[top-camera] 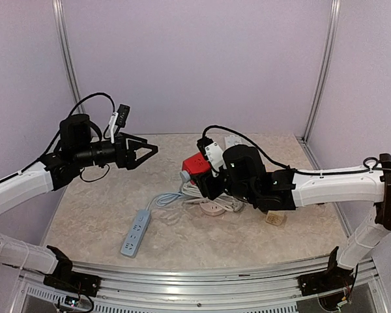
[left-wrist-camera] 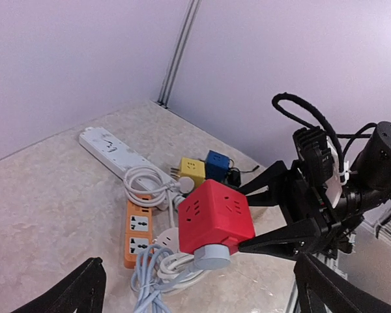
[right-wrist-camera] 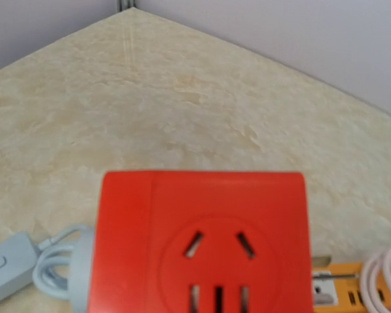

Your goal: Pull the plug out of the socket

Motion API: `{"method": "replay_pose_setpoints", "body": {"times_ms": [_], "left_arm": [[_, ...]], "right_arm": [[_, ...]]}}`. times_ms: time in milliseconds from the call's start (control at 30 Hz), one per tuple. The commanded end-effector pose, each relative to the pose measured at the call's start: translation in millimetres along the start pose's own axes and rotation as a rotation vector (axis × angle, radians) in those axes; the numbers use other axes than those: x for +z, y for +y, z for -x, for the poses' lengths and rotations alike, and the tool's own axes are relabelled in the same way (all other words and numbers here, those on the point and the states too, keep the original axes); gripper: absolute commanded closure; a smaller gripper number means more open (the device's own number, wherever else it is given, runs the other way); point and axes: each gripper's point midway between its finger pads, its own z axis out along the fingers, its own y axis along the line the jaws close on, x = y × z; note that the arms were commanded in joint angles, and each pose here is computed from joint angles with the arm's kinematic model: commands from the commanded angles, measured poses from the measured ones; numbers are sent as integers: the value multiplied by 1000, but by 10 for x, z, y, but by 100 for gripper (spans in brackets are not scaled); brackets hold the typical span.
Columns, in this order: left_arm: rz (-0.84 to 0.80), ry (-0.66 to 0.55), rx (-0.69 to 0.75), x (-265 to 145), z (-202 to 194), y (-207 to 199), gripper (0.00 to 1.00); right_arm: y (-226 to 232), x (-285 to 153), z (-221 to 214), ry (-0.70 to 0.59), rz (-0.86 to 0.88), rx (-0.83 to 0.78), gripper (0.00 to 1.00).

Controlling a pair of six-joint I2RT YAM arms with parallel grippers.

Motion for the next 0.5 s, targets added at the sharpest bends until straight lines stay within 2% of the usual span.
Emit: {"method": "replay_pose_setpoints", "body": {"times_ms": [0,100,200,467], "left_arm": [[260,-62,163,-78,33,57,1],[350,-126,226,-54,-53,-29,1],[380,-168,211,36,-119,-85,1],[330,-181,226,444,-281,-356,1]], "right_arm": [[-200,-244,415,-85,40,145,100],[-267,-275,507,-75,37,173,100],[-274,-296,633,-77,39,196,100],[-257,-325,701,-78,51,218,100]]}}
